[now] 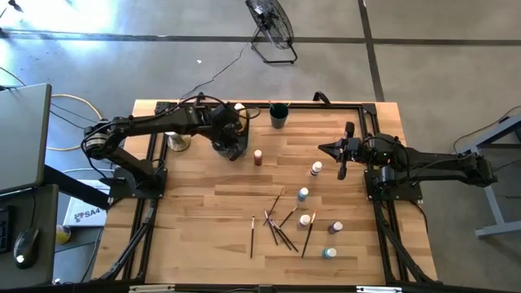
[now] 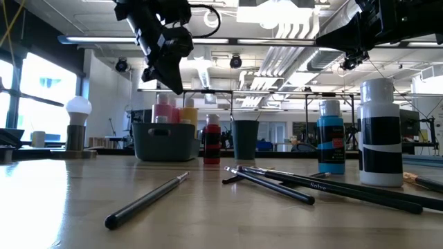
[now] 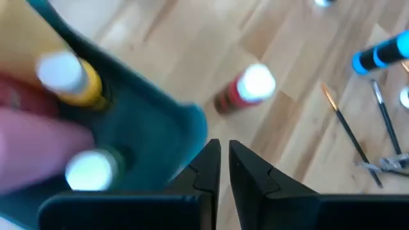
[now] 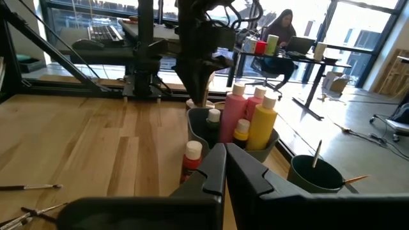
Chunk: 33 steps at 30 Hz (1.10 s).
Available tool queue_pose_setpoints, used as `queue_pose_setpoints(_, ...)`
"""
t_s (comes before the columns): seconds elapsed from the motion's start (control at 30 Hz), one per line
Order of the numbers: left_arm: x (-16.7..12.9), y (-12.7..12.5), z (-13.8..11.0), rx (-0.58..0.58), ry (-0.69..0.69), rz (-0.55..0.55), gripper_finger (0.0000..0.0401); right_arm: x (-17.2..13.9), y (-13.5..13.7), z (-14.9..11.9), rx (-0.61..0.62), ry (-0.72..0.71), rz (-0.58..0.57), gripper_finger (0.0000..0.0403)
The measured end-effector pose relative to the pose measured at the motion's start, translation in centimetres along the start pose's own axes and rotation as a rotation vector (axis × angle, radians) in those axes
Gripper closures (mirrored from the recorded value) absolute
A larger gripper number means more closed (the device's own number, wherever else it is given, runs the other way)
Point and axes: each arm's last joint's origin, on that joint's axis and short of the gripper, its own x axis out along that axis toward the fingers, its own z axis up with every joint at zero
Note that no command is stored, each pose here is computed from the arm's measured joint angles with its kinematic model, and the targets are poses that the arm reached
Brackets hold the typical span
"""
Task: Pick & Place Paint Supplies
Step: Put the small green paint bottle into the green bin
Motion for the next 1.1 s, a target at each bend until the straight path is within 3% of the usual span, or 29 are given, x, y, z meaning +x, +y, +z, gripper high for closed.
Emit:
queue_pose_setpoints(0.17,-0.3,-0.2,0.7,0.139,-0.082,-0.01,0.038,0.1,-0.2,-0.1,0.014,0.011,-0.056,0.0398)
queue_pose_setpoints(0.33,-0.5,0.0,0.6,0.152,-0.082,0.047,0.0397,0.3,-0.2,-0.2,0.019,0.029,-0.077,0.0398)
queue_pose_setpoints(0.63,-0.6,0.2,0.3,0.275,-0.053,0.102,0.04,0.6,-0.3,-0.5,0.013,0.061,-0.14,0.0398)
queue_pose_setpoints(0.8,-3.2,-0.3,0.2,0.353,-0.151,0.13,0.0401,0.7,-0.3,-0.6,0.011,0.069,-0.147,0.0398)
queue_pose_setpoints(1.0,-7.0,-1.0,-3.4,0.408,-0.371,0.169,0.0401,0.8,-0.3,-0.6,0.015,0.07,-0.148,0.0398)
queue_pose_setpoints(1.1,-8.2,-0.9,-6.3,0.419,-0.459,0.106,0.0401,0.8,-0.3,-0.6,0.019,0.07,-0.147,0.0398)
